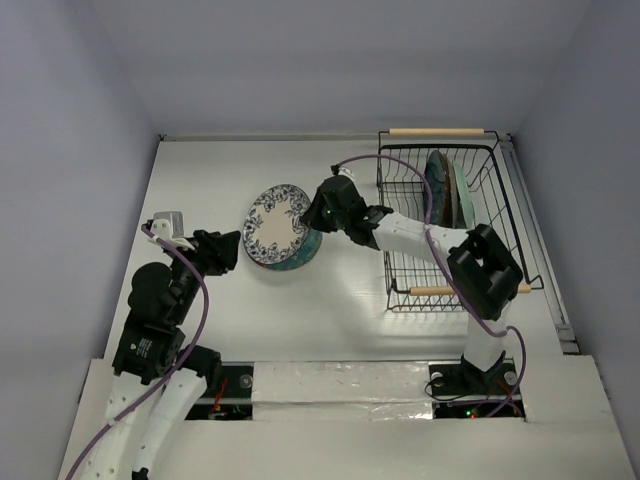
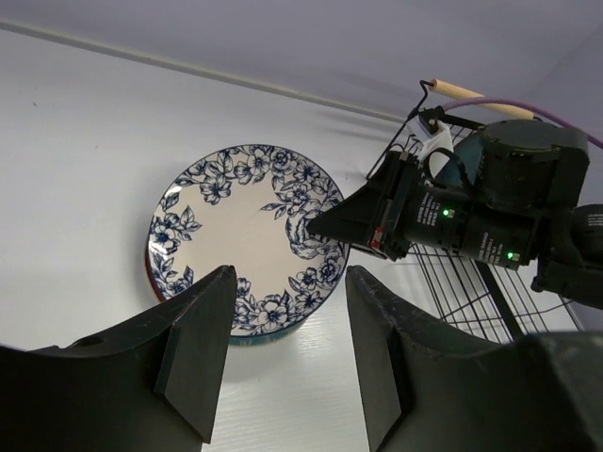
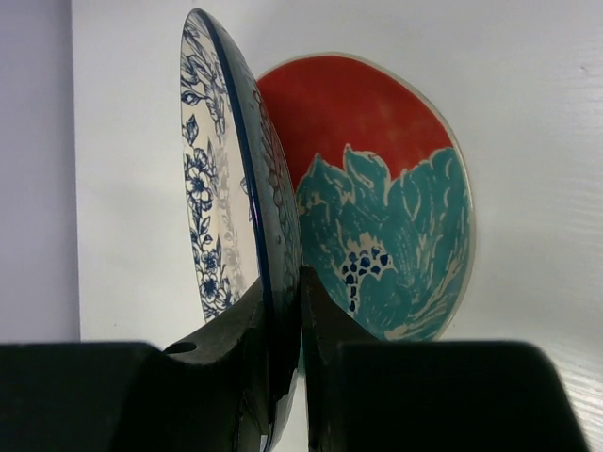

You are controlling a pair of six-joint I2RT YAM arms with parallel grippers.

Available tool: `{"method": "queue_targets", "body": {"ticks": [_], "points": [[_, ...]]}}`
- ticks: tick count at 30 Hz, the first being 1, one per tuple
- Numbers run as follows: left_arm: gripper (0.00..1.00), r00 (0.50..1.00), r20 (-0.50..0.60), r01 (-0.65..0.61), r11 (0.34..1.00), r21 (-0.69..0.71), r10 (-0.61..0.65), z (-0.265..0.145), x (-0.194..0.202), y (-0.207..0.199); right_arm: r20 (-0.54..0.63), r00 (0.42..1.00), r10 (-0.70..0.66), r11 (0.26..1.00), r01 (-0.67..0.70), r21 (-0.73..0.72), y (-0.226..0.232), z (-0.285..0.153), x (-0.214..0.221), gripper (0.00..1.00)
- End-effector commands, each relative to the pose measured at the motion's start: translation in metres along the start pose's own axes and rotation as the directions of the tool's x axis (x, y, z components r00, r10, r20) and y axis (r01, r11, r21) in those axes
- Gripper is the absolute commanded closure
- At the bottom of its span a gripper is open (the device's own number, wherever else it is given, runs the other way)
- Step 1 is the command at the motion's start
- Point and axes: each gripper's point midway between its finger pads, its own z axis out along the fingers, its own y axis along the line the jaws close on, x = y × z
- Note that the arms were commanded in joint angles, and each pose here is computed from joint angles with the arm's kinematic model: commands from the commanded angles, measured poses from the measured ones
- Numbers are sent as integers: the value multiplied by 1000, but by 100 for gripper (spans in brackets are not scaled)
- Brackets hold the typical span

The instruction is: Unload the plates from the dish rack

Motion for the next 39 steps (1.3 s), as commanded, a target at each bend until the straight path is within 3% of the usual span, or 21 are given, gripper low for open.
{"method": "queue_targets", "body": {"ticks": [1, 7, 14, 18, 22, 26, 33, 39], "points": [[53, 999, 36, 4, 1000, 25, -5, 0, -9, -6, 138, 984, 117, 976, -88, -200, 55, -2, -43, 100], [53, 999, 35, 4, 1000, 23, -5, -1, -8, -5, 120, 982, 145, 973, -119, -197, 47, 3, -33, 96], [53, 999, 39, 5, 1000, 26, -6, -2, -9, -6, 91, 985, 148, 982, -135, -134, 22, 8, -14, 63], [53, 999, 38, 5, 1000, 27, -6, -2, -9, -6, 58, 992, 113, 991, -109, -76, 4, 14, 1, 54], [53, 999, 44, 5, 999, 32, -7, -3, -10, -7, 43, 997, 60, 998, -60, -17, -11, 13, 7, 47], [53, 999, 45, 5, 999, 34, -7, -3, -10, -8, 28, 1000, -11, 999, 9, 49, -24, 11, 9, 31], [53, 999, 46, 7, 999, 35, -8, -4, -10, -8, -6, 990, -139, 974, 138, 181, -47, 4, 15, 12], [53, 999, 44, 7, 999, 36, -8, -3, -10, -8, -2, 973, -233, 960, 230, 159, -30, -27, -6, 7]]}}
